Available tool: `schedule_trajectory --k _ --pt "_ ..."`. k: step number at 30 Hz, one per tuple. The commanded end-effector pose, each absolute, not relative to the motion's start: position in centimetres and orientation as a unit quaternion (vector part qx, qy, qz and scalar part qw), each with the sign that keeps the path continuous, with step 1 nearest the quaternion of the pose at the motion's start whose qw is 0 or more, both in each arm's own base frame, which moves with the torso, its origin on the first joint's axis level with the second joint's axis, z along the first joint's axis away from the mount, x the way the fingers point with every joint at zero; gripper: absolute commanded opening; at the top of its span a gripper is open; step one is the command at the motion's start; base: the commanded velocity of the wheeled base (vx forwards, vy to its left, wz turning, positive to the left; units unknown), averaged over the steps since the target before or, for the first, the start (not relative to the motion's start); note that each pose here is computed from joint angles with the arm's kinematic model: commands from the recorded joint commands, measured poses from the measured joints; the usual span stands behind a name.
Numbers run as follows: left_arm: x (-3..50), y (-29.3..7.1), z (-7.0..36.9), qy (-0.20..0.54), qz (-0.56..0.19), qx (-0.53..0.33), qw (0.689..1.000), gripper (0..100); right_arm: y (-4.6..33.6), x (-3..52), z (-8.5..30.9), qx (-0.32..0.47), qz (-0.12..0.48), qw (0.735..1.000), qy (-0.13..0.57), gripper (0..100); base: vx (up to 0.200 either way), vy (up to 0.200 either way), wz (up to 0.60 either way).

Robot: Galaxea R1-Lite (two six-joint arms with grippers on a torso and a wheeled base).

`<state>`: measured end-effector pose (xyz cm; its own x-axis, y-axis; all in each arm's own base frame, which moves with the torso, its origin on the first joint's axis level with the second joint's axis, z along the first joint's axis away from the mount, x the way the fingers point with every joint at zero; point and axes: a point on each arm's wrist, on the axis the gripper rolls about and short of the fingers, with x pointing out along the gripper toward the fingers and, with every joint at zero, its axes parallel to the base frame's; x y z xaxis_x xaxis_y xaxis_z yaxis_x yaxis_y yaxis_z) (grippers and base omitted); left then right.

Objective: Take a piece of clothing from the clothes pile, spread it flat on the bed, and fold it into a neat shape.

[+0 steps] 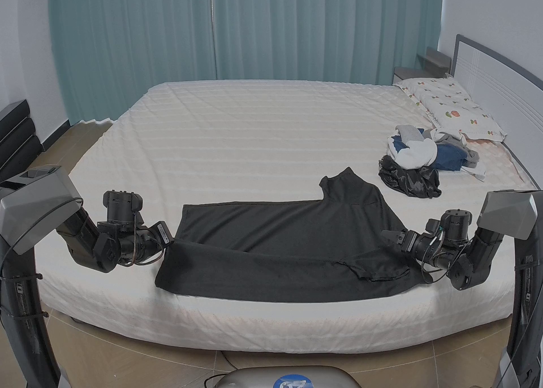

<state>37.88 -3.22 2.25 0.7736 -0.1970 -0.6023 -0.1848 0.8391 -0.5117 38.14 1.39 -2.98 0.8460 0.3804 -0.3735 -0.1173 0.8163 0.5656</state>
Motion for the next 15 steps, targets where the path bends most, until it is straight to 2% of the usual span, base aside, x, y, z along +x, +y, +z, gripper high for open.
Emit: schedule_trajectory --k 1,13,14,15 --pt "37.8 -3.2 2.2 0.338 -0.003 -0.284 0.897 0 1.2 38.6 -3.5 0.272 0.134 0.922 0.241 100 0.0 0.0 0.0" --pt "37.8 -3.2 2.2 0.337 -0.002 -0.285 0.897 0 1.4 38.8 -5.0 0.262 0.134 0.922 0.252 100 0.0 0.0 0.0" --pt "37.8 -3.2 2.2 0.337 -0.002 -0.286 0.897 0 1.3 38.8 -5.1 0.262 0.134 0.922 0.253 0 0.0 0.0 0.0" --pt "37.8 -3.2 2.2 0.337 -0.002 -0.286 0.897 0 1.3 38.8 -5.1 0.262 0.133 0.922 0.253 0 0.0 0.0 0.0"
